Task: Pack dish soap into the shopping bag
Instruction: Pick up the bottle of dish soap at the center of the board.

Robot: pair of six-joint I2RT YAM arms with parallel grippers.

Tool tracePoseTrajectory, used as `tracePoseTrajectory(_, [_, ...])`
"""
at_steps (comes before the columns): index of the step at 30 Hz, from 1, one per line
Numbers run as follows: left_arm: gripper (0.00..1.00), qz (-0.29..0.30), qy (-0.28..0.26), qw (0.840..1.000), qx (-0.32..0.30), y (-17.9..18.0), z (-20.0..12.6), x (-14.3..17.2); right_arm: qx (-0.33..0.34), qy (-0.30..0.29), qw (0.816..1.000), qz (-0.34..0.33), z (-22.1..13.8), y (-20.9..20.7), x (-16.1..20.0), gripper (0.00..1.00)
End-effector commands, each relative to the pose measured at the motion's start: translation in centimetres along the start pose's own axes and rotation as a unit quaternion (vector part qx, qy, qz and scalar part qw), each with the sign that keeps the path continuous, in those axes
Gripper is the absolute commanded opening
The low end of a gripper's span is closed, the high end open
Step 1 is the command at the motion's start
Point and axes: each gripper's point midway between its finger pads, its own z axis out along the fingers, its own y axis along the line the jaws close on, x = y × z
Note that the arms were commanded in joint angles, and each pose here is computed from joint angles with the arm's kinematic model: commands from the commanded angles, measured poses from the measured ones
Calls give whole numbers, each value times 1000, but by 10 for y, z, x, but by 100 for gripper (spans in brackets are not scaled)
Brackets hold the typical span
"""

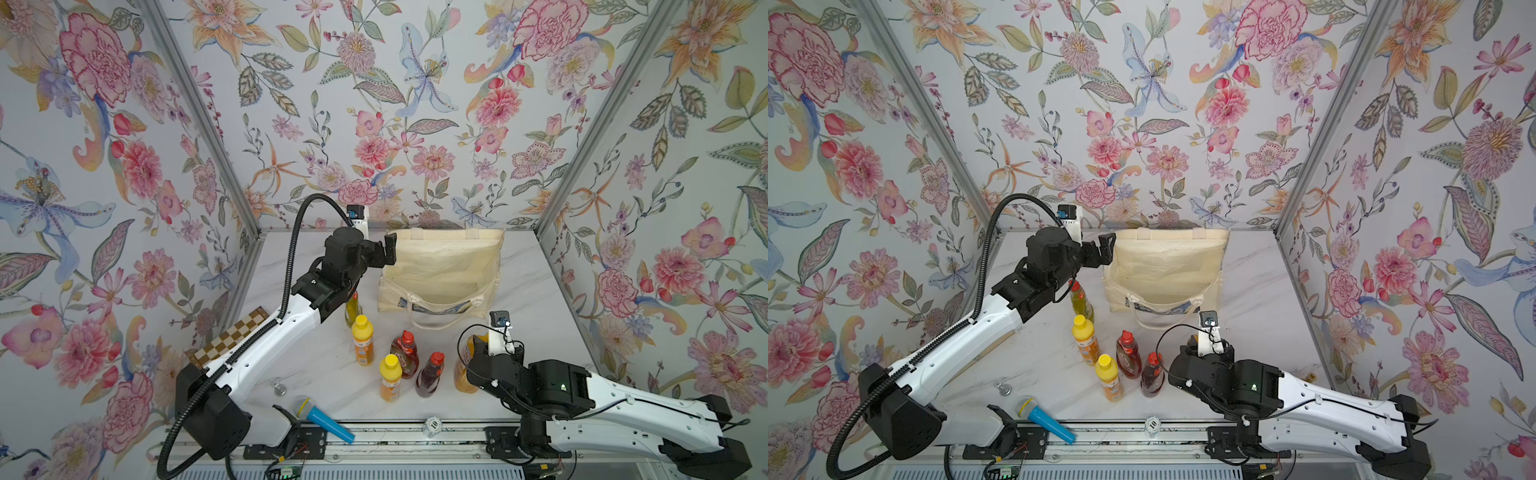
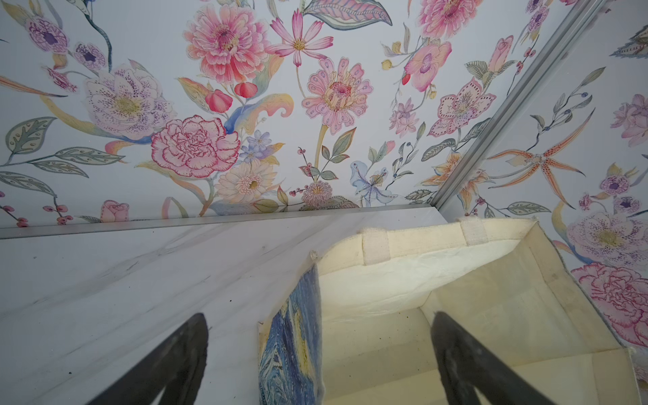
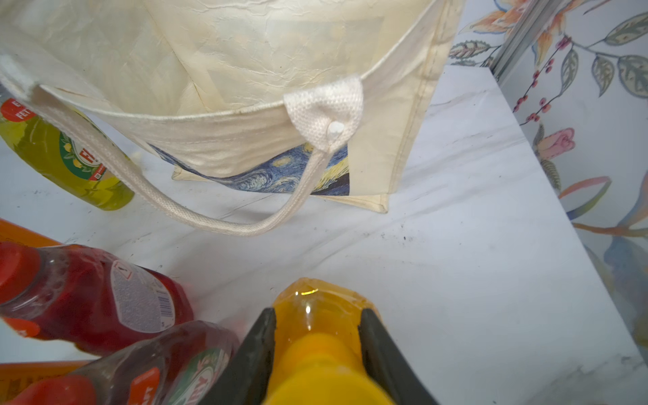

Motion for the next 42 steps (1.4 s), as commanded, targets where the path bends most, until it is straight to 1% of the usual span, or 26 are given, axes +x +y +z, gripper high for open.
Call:
tracePoseTrajectory(1, [99,1,4,1000,2,1,8,5,15,33,998,-50,10,-6,29,29])
tracePoseTrajectory(3, [99,0,4,1000,3,1,8,5,7,29,998,-49,10,-5,29,21])
tracePoseTrajectory(5, [99,0,5,1000,1,1,9,4,-3,23,999,-48,10,-2,27,11])
tracePoseTrajectory(6, [99,0,6,1000,1,1,9,4,-7,20,999,-47,10,-2,26,8])
tracePoseTrajectory(8, [99,1,9,1000,-1,1,9,4,-14,11,999,-47,8,0,22,3])
tracePoseTrajectory(12, [99,2,13,1000,0,1,9,6,-18,-13,999,-48,2,-3,6,0])
tracePoseTrajectory(16, [99,6,21,1000,1,1,10,10,-17,-39,998,-55,-5,-6,-11,0])
tracePoseTrajectory(21, [95,4,21,1000,18,-3,10,14,-23,-66,995,-74,-16,-8,-33,0])
tracePoseTrajectory(26, [91,12,42,999,30,-9,17,22,-40,-96,990,-91,-30,-10,-56,0])
tracePoseTrajectory(33, [86,14,62,997,40,-11,20,35,-69,-142,985,-68,-54,-18,-90,0])
tracePoseTrajectory(36, [83,17,71,996,42,-12,20,40,-80,-156,982,-63,-67,-20,-109,0])
tracePoseTrajectory(42, [79,21,84,996,36,-8,19,47,-105,-189,974,-69,-101,-21,-159,0])
